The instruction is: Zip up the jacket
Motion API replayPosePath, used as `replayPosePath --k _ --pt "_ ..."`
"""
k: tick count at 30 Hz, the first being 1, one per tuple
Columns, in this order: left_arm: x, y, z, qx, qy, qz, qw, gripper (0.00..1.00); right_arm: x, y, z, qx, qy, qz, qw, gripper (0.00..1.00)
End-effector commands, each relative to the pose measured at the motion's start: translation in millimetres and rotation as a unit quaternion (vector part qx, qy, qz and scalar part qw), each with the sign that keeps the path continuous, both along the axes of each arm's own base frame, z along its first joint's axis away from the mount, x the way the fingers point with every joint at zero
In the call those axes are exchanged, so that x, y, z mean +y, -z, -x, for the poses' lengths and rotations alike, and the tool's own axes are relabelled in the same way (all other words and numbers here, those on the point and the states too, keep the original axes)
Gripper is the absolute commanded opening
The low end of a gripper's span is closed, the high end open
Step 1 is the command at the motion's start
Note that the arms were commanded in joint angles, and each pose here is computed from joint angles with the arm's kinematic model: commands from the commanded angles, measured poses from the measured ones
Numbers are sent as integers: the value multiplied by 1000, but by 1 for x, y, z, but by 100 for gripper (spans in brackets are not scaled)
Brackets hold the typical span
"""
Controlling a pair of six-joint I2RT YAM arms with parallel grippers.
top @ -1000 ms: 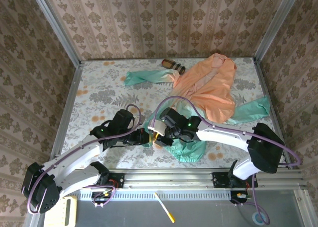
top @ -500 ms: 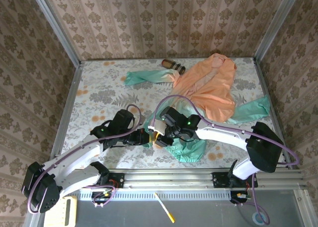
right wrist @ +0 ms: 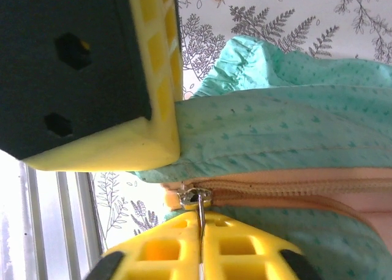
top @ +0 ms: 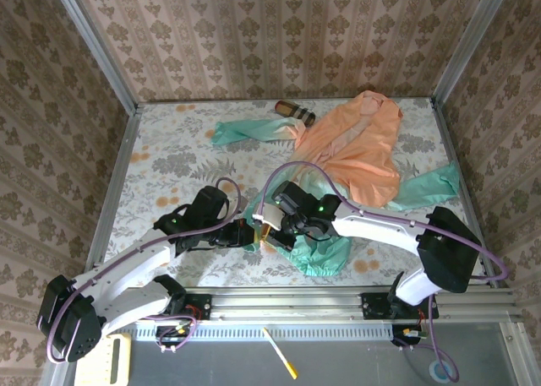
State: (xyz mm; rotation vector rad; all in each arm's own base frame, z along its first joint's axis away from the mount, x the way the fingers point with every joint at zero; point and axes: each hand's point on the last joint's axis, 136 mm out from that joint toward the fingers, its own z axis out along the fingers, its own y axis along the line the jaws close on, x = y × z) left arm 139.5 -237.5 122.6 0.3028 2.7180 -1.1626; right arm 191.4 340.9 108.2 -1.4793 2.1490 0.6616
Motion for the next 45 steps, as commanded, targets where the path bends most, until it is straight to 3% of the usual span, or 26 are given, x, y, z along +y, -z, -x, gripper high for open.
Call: replayPosePath --k 1,19,23,27,31,37,45 --pt "0 2 8 8 21 -3 1000 0 1 -1 -6 -3 5 8 1000 0" --pt "10 6 30 43 26 -2 999 0 -19 -2 -32 -58 99 19 993 0" --pt "12 1 23 26 14 5 1000 0 -12 -5 -24 -40 80 -5 996 0" --pt "10 -12 12 -12 -6 31 999 32 -2 -4 -10 -6 52 -30 998 0" --pt "14 -20 4 -41 -39 45 997 45 3 -4 -2 14 38 -43 998 0" --pt "13 -18 -1 -85 -87 66 990 52 4 -5 0 19 35 -48 998 0" --pt "-1 -9 -6 -103 -133 91 982 52 3 -4 2 23 33 -47 998 0"
